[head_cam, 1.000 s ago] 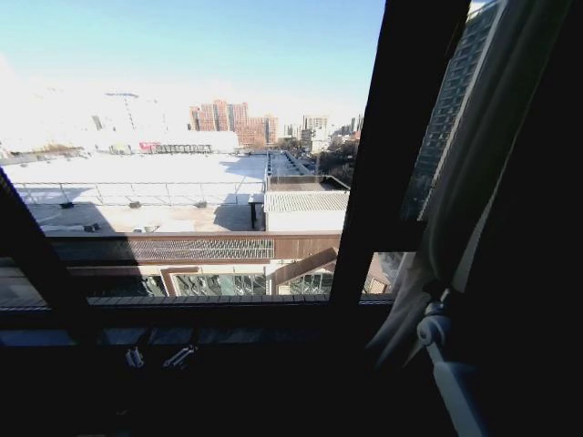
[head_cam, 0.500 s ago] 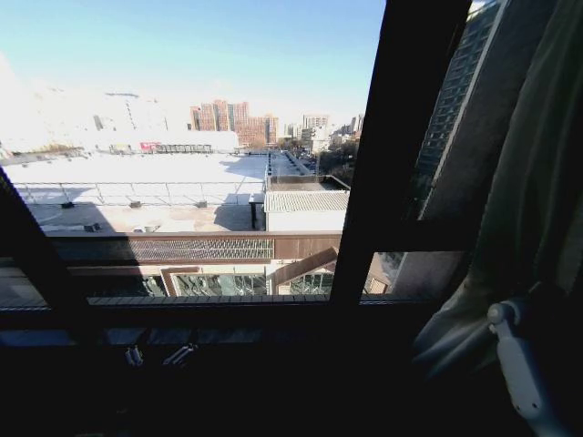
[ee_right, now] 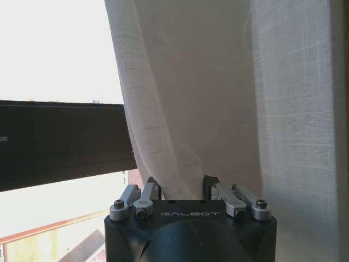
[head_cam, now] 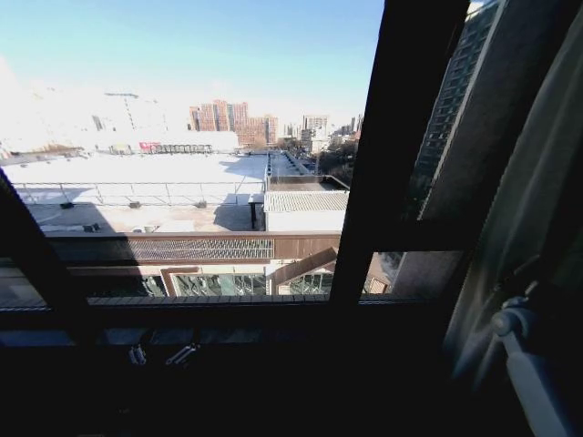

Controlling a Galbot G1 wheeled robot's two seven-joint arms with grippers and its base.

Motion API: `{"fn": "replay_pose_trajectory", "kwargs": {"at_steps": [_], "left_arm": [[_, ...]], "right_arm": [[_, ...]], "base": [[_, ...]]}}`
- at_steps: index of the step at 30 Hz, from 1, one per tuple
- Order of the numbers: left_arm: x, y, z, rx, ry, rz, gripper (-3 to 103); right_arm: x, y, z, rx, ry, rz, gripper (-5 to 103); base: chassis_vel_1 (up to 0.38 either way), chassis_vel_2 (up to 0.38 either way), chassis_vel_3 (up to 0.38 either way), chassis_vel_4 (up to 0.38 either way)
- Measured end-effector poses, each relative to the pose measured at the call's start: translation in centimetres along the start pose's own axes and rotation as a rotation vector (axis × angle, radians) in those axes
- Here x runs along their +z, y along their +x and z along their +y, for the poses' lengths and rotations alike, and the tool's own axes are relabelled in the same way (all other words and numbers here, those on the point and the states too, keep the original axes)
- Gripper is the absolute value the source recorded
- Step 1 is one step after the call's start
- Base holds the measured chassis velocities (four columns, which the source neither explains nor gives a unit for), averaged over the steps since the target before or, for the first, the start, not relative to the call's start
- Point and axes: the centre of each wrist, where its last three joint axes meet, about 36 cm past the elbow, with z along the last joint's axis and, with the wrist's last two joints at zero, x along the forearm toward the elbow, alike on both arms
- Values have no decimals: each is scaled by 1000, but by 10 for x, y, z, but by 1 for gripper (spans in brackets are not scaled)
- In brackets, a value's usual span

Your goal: Open the curtains by pulling them apart, changing their state from closed to fully open.

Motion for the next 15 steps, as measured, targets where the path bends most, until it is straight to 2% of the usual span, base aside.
{"fn": "replay_pose_trajectory", "kwargs": {"at_steps": [1, 2, 3, 4, 6, 7, 9, 10, 12, 13, 15], "left_arm": [[0, 0, 0, 0, 1, -1, 100], [0, 0, 0, 0, 1, -1, 100], [0, -1, 0, 1, 2, -2, 100], [-1, -1, 0, 1, 4, -3, 100], [-1, -3, 0, 3, 7, -6, 100], [-1, -3, 0, 3, 7, -6, 100], [-2, -4, 0, 3, 11, -7, 100], [-2, -5, 0, 2, 12, -9, 100], [-2, -6, 0, 0, 16, -13, 100], [-2, -6, 0, 0, 16, -13, 100], [-3, -7, 0, -2, 19, -17, 100]], "right_arm": [[0, 18, 12, -67, 7, 1, 44], [0, 18, 12, -67, 7, 1, 44], [-1, 33, 21, -117, 9, 1, 49], [-2, 47, 29, -161, 9, 3, 49], [-9, 83, 48, -275, -6, 6, 60], [-9, 83, 48, -275, -6, 6, 60], [-18, 107, 58, -352, -28, 16, 71], [-23, 120, 63, -395, -40, 30, 71], [-29, 149, 69, -494, -50, 45, 82], [-29, 149, 69, -494, -50, 45, 82], [-29, 166, 69, -534, -46, 55, 92]], "base": [[0, 0, 0, 0], [0, 0, 0, 0], [0, 0, 0, 0], [0, 0, 0, 0], [0, 0, 0, 0], [0, 0, 0, 0], [0, 0, 0, 0], [0, 0, 0, 0], [0, 0, 0, 0], [0, 0, 0, 0], [0, 0, 0, 0]]}}
